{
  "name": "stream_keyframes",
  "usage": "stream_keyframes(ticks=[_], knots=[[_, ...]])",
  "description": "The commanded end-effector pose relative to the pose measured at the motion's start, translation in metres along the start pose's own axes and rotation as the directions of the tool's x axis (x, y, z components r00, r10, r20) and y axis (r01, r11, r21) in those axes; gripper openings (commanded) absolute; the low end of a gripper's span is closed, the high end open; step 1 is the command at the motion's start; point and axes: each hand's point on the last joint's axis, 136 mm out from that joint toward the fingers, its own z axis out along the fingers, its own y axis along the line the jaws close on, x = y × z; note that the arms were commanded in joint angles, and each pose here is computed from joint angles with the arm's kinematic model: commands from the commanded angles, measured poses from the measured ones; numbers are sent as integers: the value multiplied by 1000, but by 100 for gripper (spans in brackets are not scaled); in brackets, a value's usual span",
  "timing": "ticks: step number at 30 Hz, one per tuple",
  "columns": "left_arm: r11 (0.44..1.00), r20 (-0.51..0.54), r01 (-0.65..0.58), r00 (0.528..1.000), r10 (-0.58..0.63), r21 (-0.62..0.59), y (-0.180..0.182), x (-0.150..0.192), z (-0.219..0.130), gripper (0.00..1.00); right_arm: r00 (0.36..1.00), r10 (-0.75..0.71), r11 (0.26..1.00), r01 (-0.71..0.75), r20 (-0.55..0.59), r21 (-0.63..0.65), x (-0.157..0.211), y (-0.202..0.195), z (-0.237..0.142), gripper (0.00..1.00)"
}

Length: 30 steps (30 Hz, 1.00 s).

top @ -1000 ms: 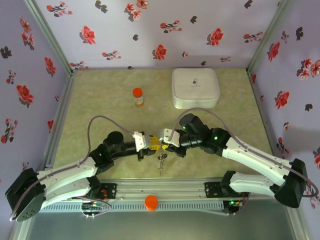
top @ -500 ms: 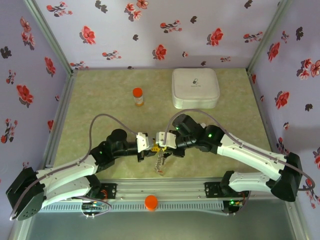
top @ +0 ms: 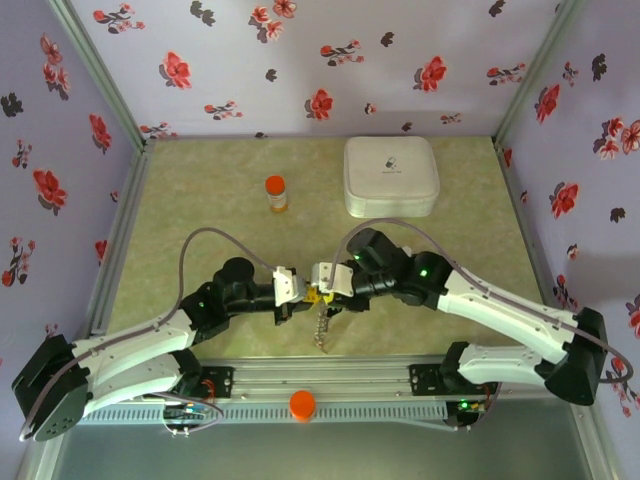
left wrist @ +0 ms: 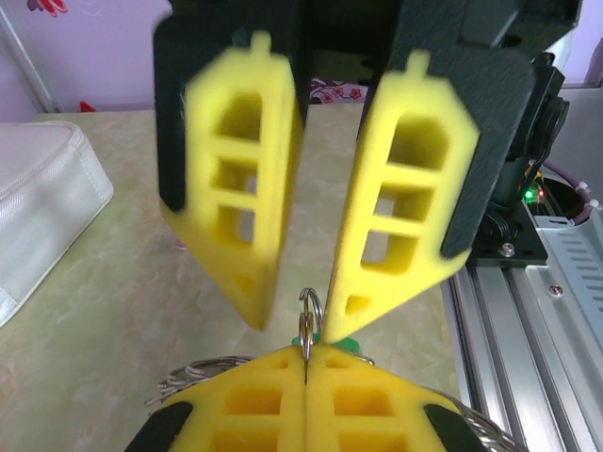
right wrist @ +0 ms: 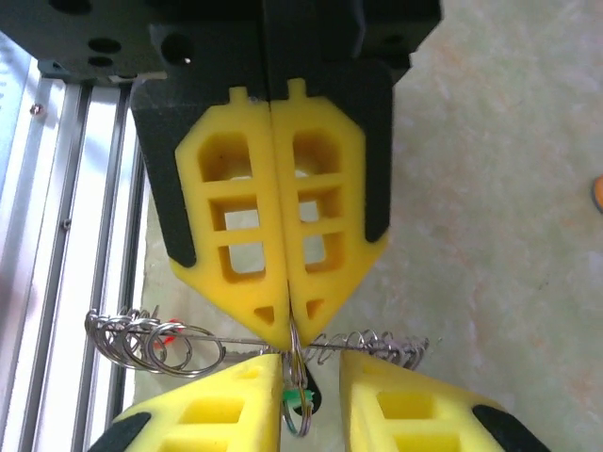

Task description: Put the keys on the keyring

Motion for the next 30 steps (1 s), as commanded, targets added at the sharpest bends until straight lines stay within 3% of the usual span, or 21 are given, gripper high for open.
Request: stream_keyframes(ticks=[1,10,16,24,30], knots=[[999,110,-41,993,42,-7,-1,-26,-6,0,999,-8,998,6,35,61,-1,-5,-9,27],[997,189,-45,980,57,-62,4,-34,-12,0,999,34,997,-34,-9,66,18,0,-4,28],[997,181,-39,982,49,-60,4,-32,-11,0,1000,26,996,-28,17,85,12,-4,-8,21],[997,169,-42,984,52,-58,4,-29,-10,0,999,28,996,-31,40,83,5,-5,-11,20],[997,177,-48,983,58,-60,4,-32,-11,0,999,28,997,-31,46,76,3,-4,-10,8]])
